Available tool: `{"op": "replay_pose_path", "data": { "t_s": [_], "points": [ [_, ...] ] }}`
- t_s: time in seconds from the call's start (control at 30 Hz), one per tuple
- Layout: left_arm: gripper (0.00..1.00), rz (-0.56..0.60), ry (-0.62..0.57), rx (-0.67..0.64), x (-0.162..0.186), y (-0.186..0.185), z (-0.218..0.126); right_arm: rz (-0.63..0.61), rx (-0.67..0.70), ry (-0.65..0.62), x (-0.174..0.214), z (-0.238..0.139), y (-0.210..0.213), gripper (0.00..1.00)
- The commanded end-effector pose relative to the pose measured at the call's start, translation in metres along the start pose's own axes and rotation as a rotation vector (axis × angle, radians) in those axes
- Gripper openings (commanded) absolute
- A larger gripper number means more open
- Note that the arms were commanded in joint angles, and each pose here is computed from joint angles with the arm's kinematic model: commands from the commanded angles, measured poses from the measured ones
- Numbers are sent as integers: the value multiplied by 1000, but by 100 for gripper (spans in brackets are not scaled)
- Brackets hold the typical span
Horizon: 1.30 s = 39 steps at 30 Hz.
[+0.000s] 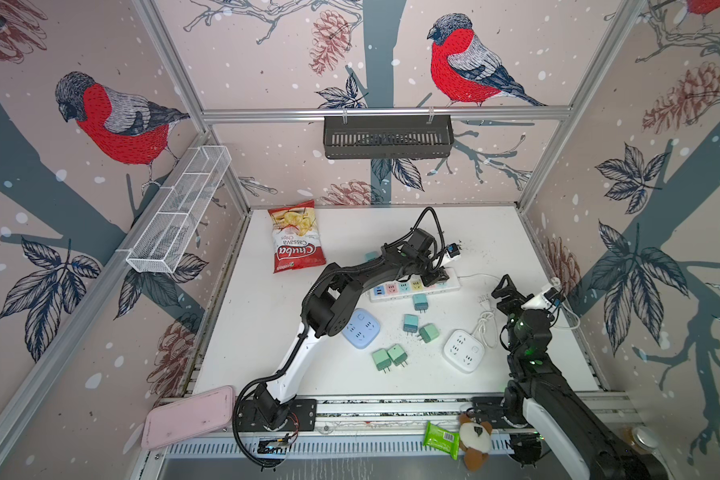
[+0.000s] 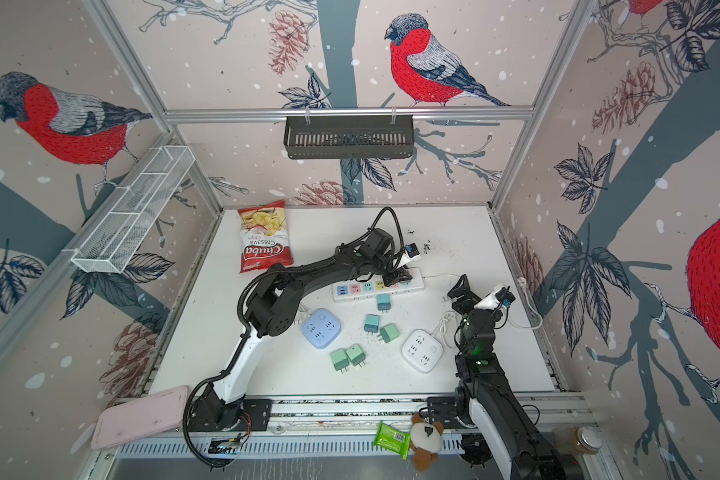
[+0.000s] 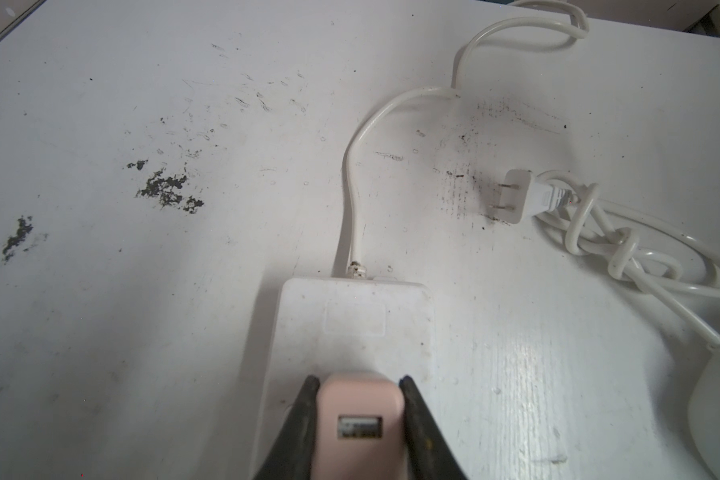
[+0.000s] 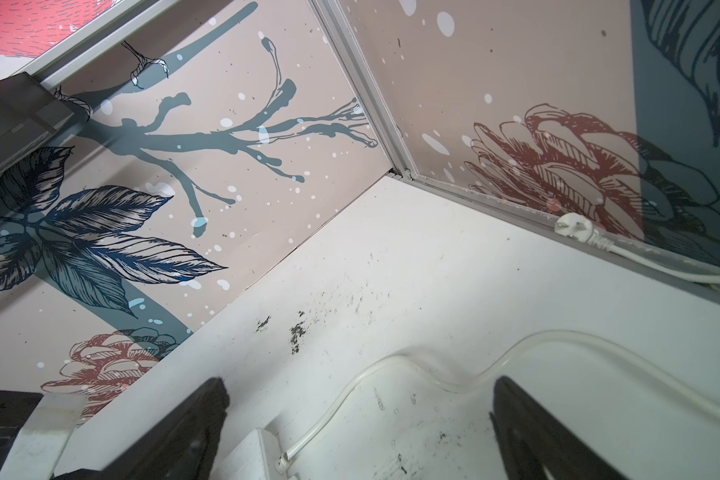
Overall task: Insert the plug
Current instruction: 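Lower and press the pink adapter into the socket with the left gripper, then open the left gripper and withdraw it while the right reaches toward teal adapters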
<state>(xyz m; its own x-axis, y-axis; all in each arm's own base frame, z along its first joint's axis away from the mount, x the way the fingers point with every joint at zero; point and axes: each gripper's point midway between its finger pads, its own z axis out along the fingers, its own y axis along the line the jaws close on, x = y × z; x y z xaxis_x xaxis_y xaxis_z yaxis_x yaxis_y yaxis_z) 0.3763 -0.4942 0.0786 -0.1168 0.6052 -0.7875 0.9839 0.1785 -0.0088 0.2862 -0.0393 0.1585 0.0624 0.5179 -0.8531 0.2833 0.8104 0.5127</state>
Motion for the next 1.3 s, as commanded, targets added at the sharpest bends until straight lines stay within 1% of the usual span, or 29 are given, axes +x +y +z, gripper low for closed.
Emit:
{"op": "replay_pose_path", "data": {
  "t_s": [0.0,0.13,0.2,0.3,0.4,0.47,0.53,0.6,0.67,0.73,0.83,0.9,0.97,1.1,1.2,1.27],
  "points": [
    [99,-11,37,-17,-1,0,-14,5,0,1,0,0,0,100],
    [99,23,-36,-26,-38,-4,-43,5,0,1,0,0,0,100],
    [99,40,-76,-39,-56,-9,-63,6,-2,-1,-1,0,0,100],
    [99,79,-168,-71,-78,-24,-101,4,-1,0,0,0,0,100],
    [99,100,-261,-132,-84,-39,-143,2,-4,1,0,1,1,100],
    [99,107,-320,-183,-84,-49,-173,1,-6,4,0,0,1,100],
    [99,88,-370,-239,-78,-54,-202,-2,-13,7,1,1,3,100],
    [99,20,-411,-300,-67,-56,-235,-7,-23,11,2,0,5,100],
    [99,-30,-417,-320,-46,-61,-257,-11,-32,16,3,0,7,100],
    [99,-80,-436,-381,-26,-62,-283,-17,-44,19,2,0,10,100],
    [99,-167,-441,-563,18,-55,-311,-36,-64,28,4,0,16,98],
    [99,-249,-453,-713,50,-47,-330,-59,-79,37,6,-1,23,96],
    [99,-286,-483,-803,75,-47,-343,-88,-99,49,9,-3,32,95],
    [99,-369,-528,-934,122,-45,-361,-144,-121,75,12,-10,60,94],
    [99,-445,-526,-986,148,-37,-369,-159,-214,146,19,-19,100,93],
    [99,-523,-557,-1022,159,-28,-376,-177,-271,197,28,-27,127,93]
  ]
}}
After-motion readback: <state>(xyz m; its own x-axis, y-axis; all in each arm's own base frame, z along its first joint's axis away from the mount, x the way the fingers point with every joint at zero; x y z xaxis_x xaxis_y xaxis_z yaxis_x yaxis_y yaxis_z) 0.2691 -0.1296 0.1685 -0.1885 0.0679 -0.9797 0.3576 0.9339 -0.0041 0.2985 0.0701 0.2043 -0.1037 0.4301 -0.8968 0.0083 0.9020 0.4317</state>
